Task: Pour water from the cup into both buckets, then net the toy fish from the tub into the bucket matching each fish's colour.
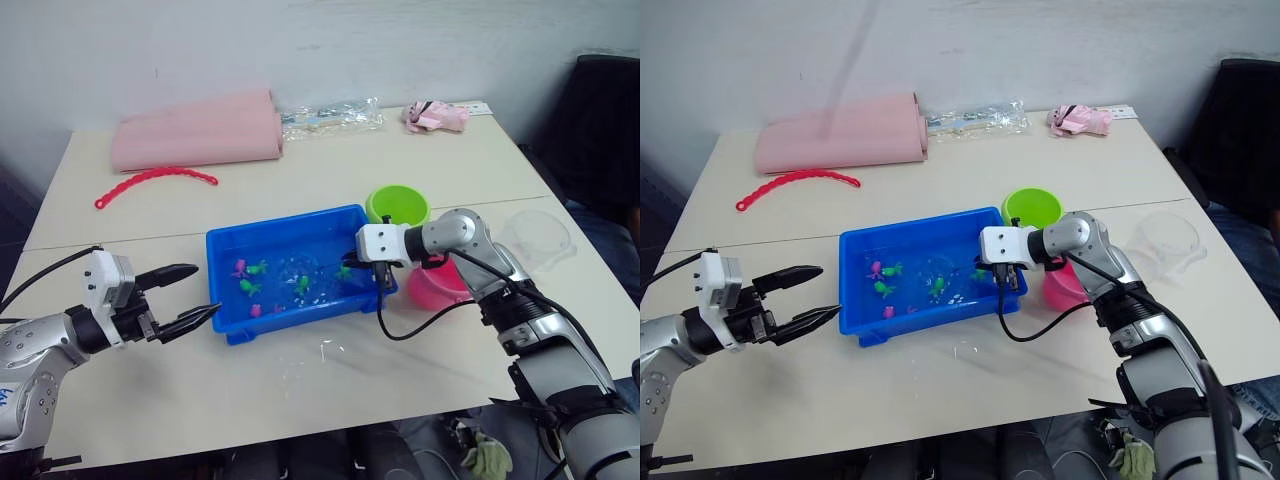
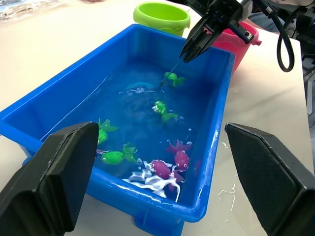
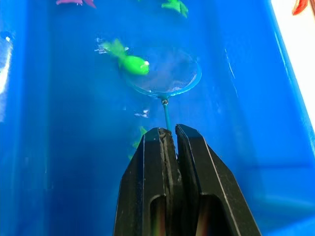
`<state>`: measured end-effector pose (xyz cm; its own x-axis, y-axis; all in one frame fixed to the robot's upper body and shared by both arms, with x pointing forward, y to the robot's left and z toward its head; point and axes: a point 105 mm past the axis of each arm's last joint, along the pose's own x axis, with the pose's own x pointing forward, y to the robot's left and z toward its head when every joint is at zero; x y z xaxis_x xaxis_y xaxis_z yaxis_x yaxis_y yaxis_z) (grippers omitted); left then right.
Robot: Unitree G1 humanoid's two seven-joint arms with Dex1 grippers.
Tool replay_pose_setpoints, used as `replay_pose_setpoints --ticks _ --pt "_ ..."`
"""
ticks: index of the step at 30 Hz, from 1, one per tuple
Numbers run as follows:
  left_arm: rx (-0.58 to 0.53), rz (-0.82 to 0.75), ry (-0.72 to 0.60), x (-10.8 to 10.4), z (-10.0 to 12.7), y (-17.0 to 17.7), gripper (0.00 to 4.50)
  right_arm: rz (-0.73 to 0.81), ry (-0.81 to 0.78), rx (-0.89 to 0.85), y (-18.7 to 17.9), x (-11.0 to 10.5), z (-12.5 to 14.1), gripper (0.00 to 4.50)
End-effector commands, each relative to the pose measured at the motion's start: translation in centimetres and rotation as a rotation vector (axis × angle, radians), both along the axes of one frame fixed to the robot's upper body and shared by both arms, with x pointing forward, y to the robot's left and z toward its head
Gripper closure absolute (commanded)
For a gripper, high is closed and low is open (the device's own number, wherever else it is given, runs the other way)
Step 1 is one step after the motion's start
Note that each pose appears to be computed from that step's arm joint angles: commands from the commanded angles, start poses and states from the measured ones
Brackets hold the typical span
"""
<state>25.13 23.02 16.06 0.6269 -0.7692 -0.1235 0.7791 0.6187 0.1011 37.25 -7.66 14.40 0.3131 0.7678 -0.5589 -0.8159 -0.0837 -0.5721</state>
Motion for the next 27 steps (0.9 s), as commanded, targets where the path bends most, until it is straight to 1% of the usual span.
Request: replay_pose_setpoints --ticks 1,5,7,11,14,19,22,27 --pt "-0.006 -0.01 -0.036 -0.2 0.8 -0.2 0.03 -0.045 -0.062 0.029 -0.8 1.0 1.9 4.5" --pt "-0.007 -0.012 -0.035 -0.1 0.8 -0.2 0.03 -0.062 -0.073 0.04 -1.2 1.2 2.3 4.5" --pt "-0.009 -0.013 -0.034 -0.1 0.7 -0.3 0.03 -0.072 -0.053 0.071 -1.0 1.2 2.3 4.5" --pt "-0.014 -0.018 -0.031 0.0 0.7 -0.4 0.03 -0.069 -0.028 0.148 0.6 1.2 2.4 4.5" --pt "-0.013 -0.019 -0.03 0.1 0.6 -0.4 0.03 -0.054 -0.006 0.138 1.2 1.0 1.8 4.5" --pt "-0.01 -0.016 -0.03 0.1 0.6 -0.2 0.03 -0.006 0.05 0.105 2.1 0.1 0.8 4.5" --pt "-0.007 -0.011 -0.03 0.0 0.7 0.0 0.03 0.013 0.067 0.1 2.3 -0.4 0.8 4.5" --pt "0.019 -0.024 -0.033 -0.5 1.0 0.7 0.03 0.08 0.093 0.068 2.3 -2.2 1.2 4.5"
